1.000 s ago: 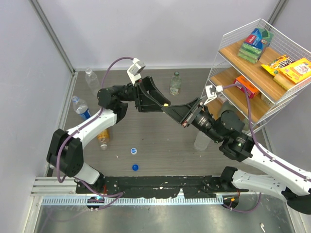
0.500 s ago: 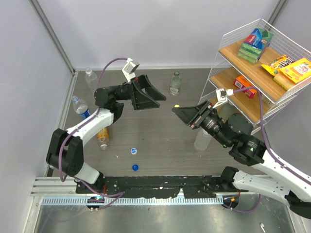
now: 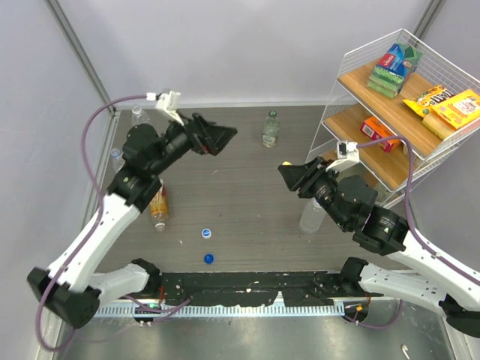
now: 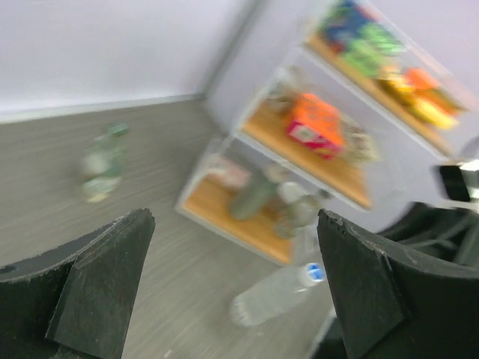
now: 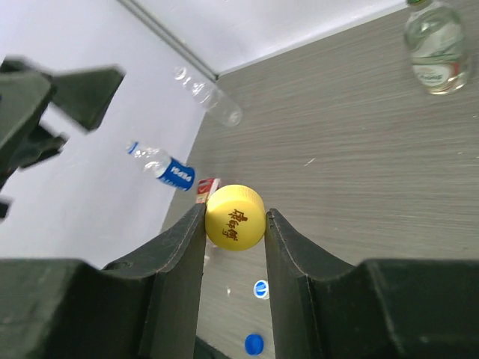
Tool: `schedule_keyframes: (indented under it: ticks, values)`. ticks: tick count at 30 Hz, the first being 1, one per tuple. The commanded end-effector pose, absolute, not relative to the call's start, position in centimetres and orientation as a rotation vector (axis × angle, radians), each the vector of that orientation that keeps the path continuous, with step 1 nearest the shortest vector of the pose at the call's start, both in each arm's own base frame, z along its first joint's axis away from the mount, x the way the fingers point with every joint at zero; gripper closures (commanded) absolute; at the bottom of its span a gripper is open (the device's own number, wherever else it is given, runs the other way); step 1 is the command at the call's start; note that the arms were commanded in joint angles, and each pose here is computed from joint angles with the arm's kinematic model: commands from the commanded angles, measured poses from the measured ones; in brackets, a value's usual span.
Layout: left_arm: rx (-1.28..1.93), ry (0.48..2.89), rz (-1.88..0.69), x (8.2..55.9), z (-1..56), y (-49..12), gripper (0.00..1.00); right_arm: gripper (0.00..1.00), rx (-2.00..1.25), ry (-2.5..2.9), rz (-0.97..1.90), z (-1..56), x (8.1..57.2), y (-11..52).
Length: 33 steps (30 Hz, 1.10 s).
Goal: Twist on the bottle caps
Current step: Pick up the bottle cap from the center of the board, then pick up the plastic bottle at the center of the board.
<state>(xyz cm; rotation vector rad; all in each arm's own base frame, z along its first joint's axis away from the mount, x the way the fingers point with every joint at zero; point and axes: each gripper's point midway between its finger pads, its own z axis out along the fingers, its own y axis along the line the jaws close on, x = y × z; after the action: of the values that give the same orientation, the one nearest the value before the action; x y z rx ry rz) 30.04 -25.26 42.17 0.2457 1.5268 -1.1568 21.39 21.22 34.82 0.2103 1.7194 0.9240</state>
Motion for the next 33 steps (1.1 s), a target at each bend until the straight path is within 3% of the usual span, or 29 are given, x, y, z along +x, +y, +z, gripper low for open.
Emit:
schedule_keyframes:
  ticks: [1,8,13,20,33]
  values:
    - [-0.169,1.839,-0.313,31.1,31.1,-11.8,0.04,0.77,0.260,1.668,0.803,35.1,22.5,19.1]
    - [-0.430,1.971,-0.275,26.1,22.5,-8.1,0.04,0.77,0.194,1.698,0.759,34.1,22.7,19.7]
    - [-0.642,2.130,-0.011,23.8,17.9,-4.7,0.04,0.77,0.152,1.702,0.752,33.9,22.5,19.8]
    - [-0.849,2.085,0.298,22.8,14.6,-0.7,0.00,0.76,0.129,1.702,0.765,33.7,22.2,19.8]
    - [-0.757,2.119,0.148,26.2,9.3,-2.2,0.00,0.76,0.133,1.679,0.781,34.1,21.5,18.9]
